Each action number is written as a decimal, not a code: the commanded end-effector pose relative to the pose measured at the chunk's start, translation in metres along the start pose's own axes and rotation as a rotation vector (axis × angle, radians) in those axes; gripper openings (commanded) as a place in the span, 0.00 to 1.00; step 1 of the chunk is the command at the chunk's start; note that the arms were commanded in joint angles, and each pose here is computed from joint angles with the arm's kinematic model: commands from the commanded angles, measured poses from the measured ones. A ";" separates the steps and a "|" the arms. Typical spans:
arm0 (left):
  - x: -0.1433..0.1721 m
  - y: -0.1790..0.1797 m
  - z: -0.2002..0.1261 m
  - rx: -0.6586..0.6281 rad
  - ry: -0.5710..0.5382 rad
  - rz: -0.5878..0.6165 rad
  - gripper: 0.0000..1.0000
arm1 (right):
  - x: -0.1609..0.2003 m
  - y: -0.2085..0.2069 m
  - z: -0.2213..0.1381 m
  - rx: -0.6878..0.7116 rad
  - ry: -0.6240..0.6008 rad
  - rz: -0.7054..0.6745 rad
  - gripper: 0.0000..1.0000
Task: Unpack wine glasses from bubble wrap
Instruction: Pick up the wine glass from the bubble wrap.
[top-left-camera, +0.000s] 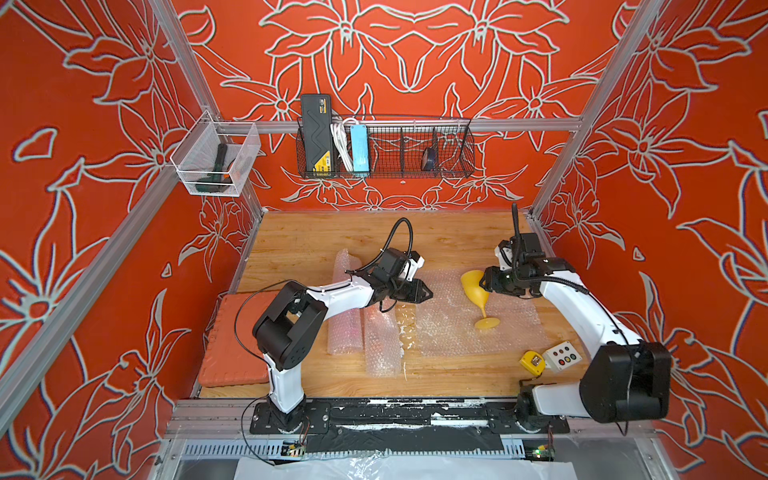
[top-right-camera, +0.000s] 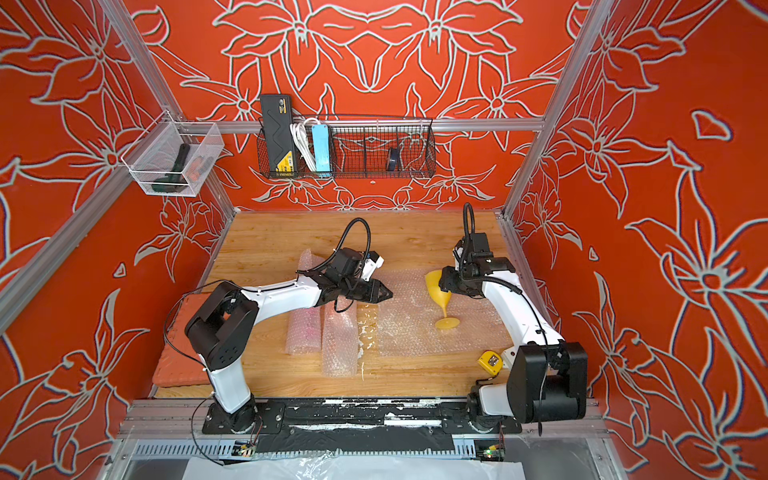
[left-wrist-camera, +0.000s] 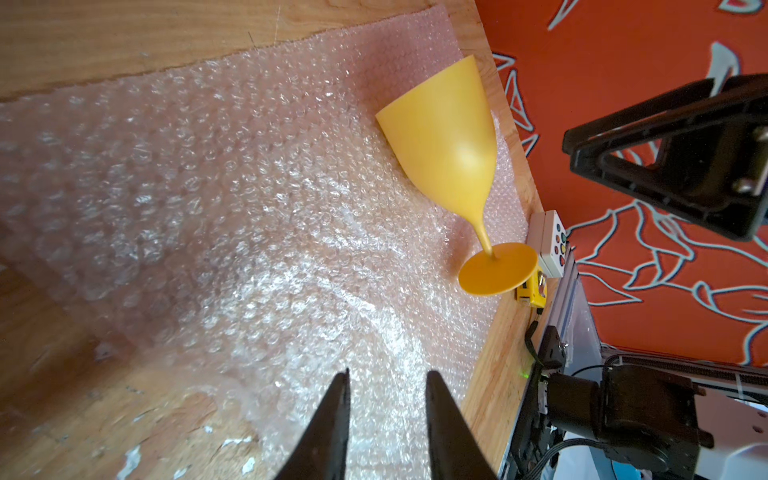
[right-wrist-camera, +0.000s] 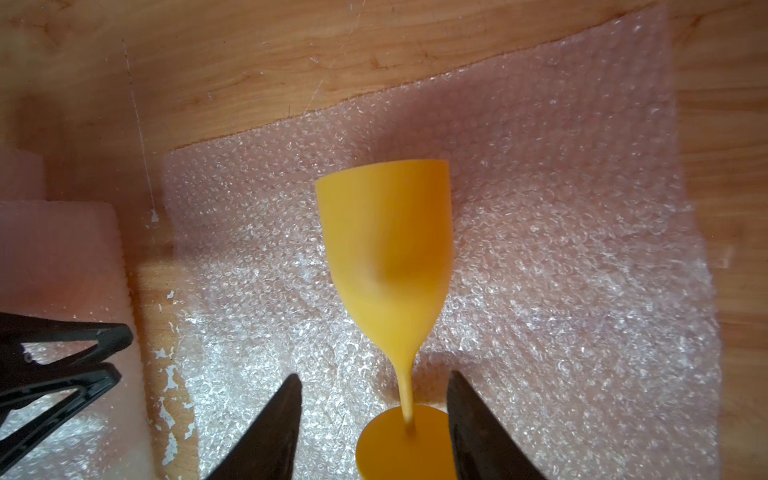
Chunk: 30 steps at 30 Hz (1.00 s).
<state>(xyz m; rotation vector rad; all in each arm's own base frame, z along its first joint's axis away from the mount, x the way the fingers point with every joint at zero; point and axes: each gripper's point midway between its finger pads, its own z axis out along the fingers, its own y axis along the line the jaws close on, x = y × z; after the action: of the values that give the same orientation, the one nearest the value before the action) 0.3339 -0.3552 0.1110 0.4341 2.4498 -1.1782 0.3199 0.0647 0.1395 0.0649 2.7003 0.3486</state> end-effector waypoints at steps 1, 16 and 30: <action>0.005 0.007 0.005 -0.002 0.016 -0.012 0.31 | 0.002 -0.010 -0.006 0.051 -0.001 -0.015 0.63; 0.022 -0.004 0.017 0.015 0.045 -0.006 0.32 | -0.008 -0.015 0.020 0.075 0.099 -0.041 0.92; 0.031 -0.002 0.026 0.016 0.075 -0.014 0.32 | -0.018 -0.009 0.041 0.142 0.215 -0.138 0.95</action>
<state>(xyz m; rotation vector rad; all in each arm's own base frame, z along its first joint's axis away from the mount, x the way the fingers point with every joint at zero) 0.3162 -0.3713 0.0932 0.4611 2.4928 -1.2010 0.3565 0.0663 0.1106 -0.0698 2.8701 0.2004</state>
